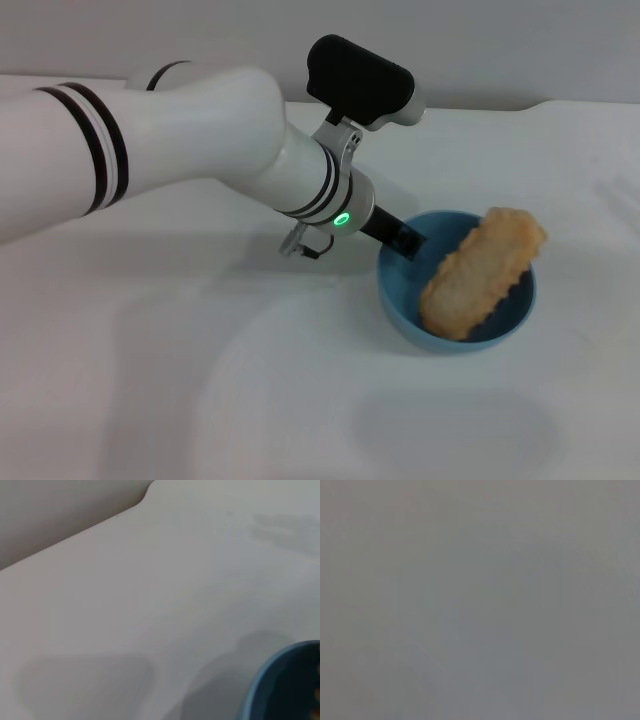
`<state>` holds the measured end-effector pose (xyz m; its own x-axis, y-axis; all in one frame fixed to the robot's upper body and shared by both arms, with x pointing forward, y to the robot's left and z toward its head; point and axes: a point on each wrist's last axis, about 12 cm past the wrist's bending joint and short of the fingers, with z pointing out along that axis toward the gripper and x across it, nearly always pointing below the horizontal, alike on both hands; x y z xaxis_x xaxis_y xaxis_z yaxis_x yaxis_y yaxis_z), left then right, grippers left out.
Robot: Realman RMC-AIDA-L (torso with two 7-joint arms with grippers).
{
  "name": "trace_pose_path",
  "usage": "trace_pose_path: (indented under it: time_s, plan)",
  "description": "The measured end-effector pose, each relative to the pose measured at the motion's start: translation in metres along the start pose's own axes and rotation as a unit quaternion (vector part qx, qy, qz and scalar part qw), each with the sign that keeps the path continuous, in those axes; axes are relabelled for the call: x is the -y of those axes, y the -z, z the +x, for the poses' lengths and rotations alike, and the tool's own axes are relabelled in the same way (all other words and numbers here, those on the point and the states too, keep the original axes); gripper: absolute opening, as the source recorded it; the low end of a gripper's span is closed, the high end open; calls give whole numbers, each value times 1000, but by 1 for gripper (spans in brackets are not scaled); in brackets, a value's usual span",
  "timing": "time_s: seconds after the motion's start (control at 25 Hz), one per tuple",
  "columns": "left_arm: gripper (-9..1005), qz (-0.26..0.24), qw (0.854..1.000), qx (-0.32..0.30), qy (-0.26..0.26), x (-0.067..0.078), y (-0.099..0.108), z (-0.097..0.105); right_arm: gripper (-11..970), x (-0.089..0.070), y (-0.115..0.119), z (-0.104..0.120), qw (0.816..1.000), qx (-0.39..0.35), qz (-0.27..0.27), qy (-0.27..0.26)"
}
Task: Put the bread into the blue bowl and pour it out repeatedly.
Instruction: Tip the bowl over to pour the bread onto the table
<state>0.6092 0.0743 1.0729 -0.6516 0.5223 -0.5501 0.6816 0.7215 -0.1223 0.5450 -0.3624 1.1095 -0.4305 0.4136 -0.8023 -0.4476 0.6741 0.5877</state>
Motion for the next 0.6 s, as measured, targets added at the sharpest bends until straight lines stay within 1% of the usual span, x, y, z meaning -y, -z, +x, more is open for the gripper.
trace_pose_path:
  time_s: [0.2,0.4,0.6]
  plan:
    - [47,0,1000,2,-3,2,-1,2,549,0,-2,1,1000,-1,4,7]
    - [110,2,1000,9,21,-1,1,-2,557,1,-5,4,1000,-2,9,13]
    - [242,5,1000,14,16,1,3,-5,565,-1,-11,9,998,-29,5,57]
